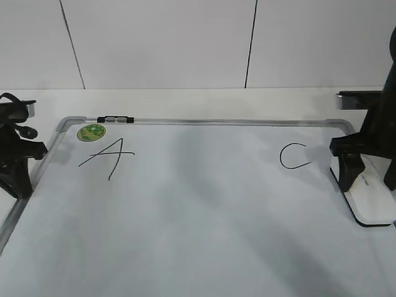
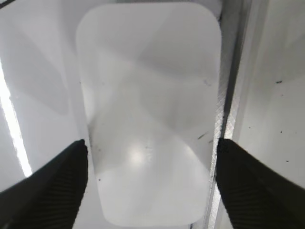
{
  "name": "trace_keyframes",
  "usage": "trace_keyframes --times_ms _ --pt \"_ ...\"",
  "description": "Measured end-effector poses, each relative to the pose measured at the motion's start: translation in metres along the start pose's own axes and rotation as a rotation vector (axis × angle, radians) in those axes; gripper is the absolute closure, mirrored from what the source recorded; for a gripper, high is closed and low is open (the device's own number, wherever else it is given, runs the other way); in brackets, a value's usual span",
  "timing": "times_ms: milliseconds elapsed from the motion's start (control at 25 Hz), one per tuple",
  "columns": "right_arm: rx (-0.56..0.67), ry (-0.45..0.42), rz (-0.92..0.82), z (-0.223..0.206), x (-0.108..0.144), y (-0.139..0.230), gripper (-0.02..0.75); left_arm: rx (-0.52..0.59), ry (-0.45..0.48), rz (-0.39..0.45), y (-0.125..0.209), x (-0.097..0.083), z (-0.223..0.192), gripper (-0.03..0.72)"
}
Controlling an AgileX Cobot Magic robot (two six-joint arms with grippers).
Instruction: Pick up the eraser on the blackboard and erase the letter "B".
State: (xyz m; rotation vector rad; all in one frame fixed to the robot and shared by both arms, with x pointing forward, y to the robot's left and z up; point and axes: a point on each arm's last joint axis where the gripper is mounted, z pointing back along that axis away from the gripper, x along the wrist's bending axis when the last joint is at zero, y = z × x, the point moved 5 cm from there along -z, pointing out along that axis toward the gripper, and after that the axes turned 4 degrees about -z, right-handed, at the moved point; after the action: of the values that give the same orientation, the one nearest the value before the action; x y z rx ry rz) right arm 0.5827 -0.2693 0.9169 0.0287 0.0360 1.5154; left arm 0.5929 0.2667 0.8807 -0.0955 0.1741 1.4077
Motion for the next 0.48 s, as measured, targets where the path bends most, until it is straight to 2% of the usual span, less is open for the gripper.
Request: trace_keyframes --times_ms 240,480 --pt "0.015 -0.005 -0.003 0.014 0.001 -0.003 0.081 0.0 0.0 0.0 0.0 0.0 0.0 0.665" --pt "-0.106 -0.054 -0.012 0.049 0.009 -0.027 0.142 0.002 0.001 0.0 0.0 0.0 0.0 0.665"
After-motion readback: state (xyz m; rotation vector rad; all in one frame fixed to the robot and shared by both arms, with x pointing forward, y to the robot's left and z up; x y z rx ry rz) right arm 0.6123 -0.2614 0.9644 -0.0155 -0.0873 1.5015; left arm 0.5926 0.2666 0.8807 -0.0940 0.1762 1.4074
